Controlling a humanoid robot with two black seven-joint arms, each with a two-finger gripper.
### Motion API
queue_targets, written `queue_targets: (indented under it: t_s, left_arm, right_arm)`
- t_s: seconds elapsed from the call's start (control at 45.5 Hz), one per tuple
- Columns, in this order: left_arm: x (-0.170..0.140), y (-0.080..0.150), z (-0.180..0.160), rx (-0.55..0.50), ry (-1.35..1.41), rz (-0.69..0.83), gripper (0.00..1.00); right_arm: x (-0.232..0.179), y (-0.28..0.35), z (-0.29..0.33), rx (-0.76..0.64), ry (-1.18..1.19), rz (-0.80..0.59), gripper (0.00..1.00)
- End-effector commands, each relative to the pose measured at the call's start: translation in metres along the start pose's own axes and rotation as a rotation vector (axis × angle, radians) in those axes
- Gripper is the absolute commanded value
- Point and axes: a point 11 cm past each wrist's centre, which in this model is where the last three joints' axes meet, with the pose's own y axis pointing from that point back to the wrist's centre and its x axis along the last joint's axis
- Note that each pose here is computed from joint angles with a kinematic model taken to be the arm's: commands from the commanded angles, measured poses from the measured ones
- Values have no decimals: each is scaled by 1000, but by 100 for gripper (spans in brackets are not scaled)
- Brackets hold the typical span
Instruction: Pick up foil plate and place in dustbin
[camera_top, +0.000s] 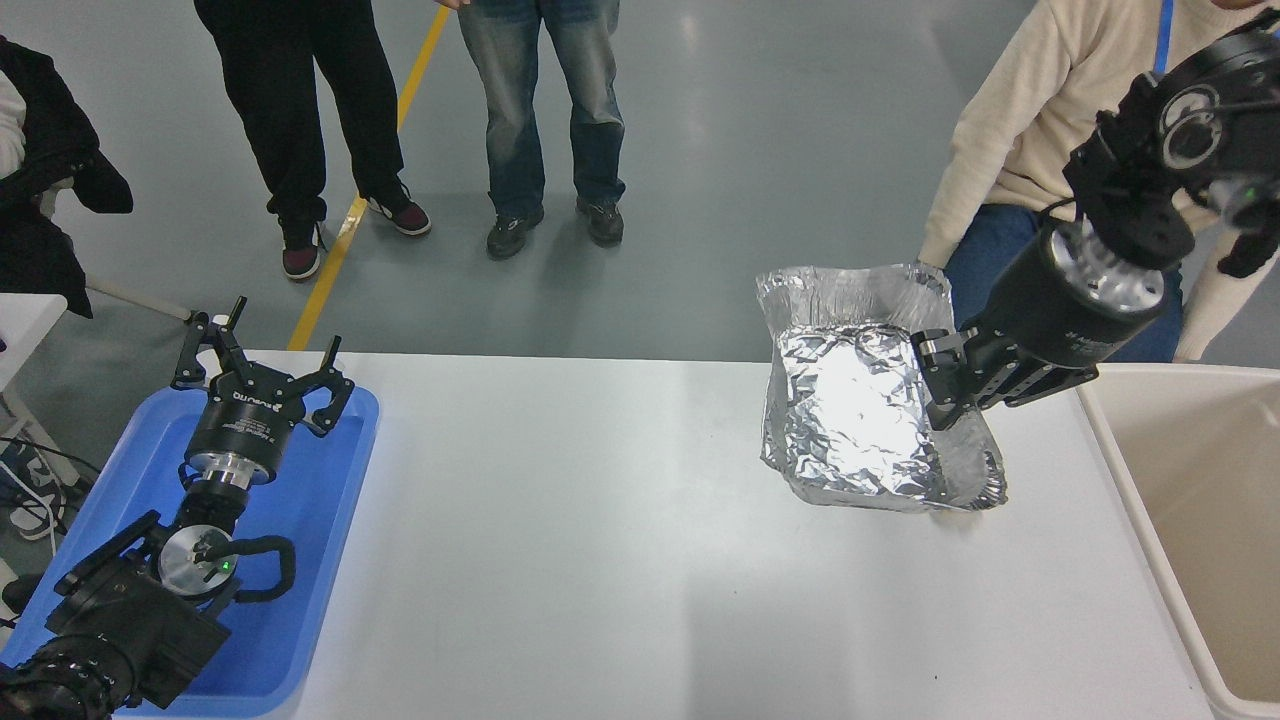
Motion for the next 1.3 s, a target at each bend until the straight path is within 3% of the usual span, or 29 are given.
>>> queue_targets:
  t_s: [0.0, 0.242, 0.703, 1.275]
  left_arm:
    - [0, 0, 0, -1, 1, 0, 100]
    - [0, 0, 0, -1, 0, 1, 100]
    - [0, 0, 0, -1, 0, 1, 100]
    - [1, 1, 1, -1, -1, 3, 100]
  right_arm:
    - [9, 34, -3, -10, 0, 83, 0]
    - [8, 30, 14, -23, -44, 75, 0]
    - [-47, 33, 203, -319, -484, 18, 0]
    - [-126, 22, 329, -341, -763, 53, 0]
